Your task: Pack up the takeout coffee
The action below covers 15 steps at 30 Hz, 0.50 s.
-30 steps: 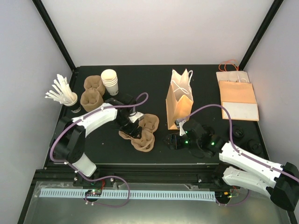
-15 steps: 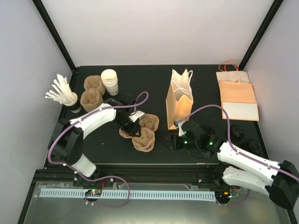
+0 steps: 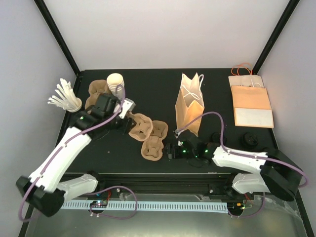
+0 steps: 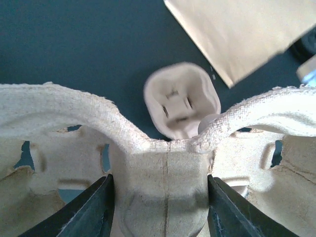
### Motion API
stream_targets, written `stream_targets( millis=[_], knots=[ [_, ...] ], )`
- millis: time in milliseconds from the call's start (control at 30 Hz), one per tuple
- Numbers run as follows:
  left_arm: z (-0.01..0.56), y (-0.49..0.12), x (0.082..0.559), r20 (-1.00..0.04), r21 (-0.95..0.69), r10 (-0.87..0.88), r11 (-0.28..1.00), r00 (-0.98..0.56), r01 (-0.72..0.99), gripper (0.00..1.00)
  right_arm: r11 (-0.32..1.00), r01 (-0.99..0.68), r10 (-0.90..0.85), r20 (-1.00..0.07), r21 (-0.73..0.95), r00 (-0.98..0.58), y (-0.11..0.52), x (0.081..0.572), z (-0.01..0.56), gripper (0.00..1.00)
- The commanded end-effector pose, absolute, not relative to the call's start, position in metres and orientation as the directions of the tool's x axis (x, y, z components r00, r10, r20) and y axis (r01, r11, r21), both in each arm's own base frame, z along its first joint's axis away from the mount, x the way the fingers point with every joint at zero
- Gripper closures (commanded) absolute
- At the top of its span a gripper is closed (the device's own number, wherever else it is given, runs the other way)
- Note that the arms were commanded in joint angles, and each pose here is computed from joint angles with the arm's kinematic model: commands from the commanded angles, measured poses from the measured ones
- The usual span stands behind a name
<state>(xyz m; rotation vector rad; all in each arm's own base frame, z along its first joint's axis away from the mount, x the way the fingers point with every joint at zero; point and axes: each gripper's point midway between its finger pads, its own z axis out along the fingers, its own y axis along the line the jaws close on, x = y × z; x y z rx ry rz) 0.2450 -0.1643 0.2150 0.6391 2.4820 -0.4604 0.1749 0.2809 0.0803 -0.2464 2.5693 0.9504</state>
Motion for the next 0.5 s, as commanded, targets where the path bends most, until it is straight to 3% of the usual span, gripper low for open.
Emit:
stream_targets(
  millis=[0, 100, 233, 400, 467],
  knots=[
    [0.278, -0.137, 0.255, -0.743, -0.116, 0.216, 0.891, -0.633, 0.44, 0.49, 0.74, -0.243, 0.105, -0.465, 0.628, -0.879, 0.308, 0.192, 0.085, 0.28],
    [0.307, -0.122, 0.248, -0.813, -0.101, 0.155, 0.912, -0.562, 0.397, 0.55, 0.752, -0.188, 0.163, -0.454, 0.632, -0.876, 0.325, 0.205, 0.074, 0.28],
    [0.33, -0.107, 0.238, -0.861, -0.088, 0.111, 0.929, -0.497, 0.36, 0.55, 0.748, -0.204, 0.163, -0.473, 0.631, -0.866, 0.369, 0.231, 0.069, 0.3],
    [0.339, -0.099, 0.229, -0.874, -0.076, 0.107, 0.934, -0.473, 0.35, 0.55, 0.66, -0.46, 0.002, -0.614, 0.594, -0.789, 0.468, 0.268, 0.096, 0.3],
    [0.334, -0.098, 0.229, -0.864, -0.072, 0.115, 0.935, -0.489, 0.348, 0.55, 0.62, -0.526, -0.082, -0.618, 0.582, -0.782, 0.502, 0.277, 0.09, 0.29]
  ],
)
